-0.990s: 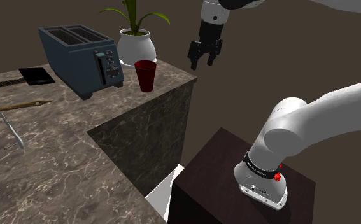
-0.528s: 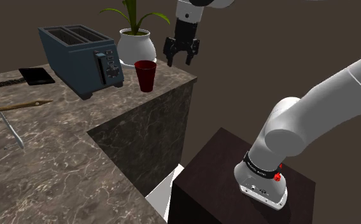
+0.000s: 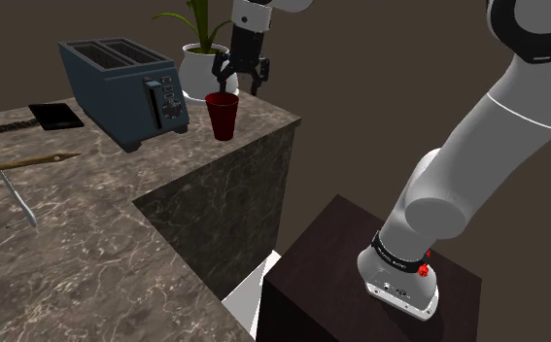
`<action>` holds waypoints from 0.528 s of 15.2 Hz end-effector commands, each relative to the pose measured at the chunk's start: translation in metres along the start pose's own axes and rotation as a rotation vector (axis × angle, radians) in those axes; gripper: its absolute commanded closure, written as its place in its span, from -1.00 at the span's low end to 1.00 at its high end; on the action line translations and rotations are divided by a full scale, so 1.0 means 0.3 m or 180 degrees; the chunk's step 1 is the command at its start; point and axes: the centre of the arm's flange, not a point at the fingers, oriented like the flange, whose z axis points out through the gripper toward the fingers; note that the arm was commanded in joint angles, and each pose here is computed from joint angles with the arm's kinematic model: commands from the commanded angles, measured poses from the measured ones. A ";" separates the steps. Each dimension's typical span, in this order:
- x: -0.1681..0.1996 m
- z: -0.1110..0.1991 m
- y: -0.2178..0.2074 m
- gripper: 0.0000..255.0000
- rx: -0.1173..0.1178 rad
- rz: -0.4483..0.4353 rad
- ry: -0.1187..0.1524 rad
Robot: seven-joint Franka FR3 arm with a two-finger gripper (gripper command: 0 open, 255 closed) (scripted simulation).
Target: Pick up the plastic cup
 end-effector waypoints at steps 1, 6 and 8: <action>0.021 0.028 -0.013 -1.00 0.0022 0.0021 -0.0003; 0.020 0.114 0.003 -1.00 0.0022 0.0021 -0.0003; 0.019 0.142 0.008 -1.00 0.0022 0.0021 -0.0003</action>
